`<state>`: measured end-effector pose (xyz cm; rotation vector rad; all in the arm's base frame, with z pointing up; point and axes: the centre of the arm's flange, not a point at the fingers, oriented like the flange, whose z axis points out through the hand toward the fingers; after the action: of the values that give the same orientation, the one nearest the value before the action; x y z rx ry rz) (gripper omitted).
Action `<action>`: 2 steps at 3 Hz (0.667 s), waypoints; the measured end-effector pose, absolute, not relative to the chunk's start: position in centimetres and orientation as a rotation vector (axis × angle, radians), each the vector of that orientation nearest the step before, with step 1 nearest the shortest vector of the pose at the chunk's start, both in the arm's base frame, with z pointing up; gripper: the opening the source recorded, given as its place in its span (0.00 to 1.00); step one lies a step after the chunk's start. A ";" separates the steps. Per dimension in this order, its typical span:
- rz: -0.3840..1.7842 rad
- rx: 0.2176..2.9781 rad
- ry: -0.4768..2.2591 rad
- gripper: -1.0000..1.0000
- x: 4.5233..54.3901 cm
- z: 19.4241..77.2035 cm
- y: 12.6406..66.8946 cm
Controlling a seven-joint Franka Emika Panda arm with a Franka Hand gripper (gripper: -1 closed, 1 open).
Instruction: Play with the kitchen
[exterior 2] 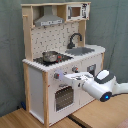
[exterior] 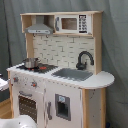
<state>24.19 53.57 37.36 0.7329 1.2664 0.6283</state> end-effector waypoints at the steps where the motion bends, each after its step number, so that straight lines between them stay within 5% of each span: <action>1: 0.567 0.681 1.330 1.00 25.4 36.8 52.8; 2: 0.522 0.649 1.381 1.00 27.5 36.5 52.1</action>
<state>27.53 52.11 36.48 0.6485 1.3814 0.5223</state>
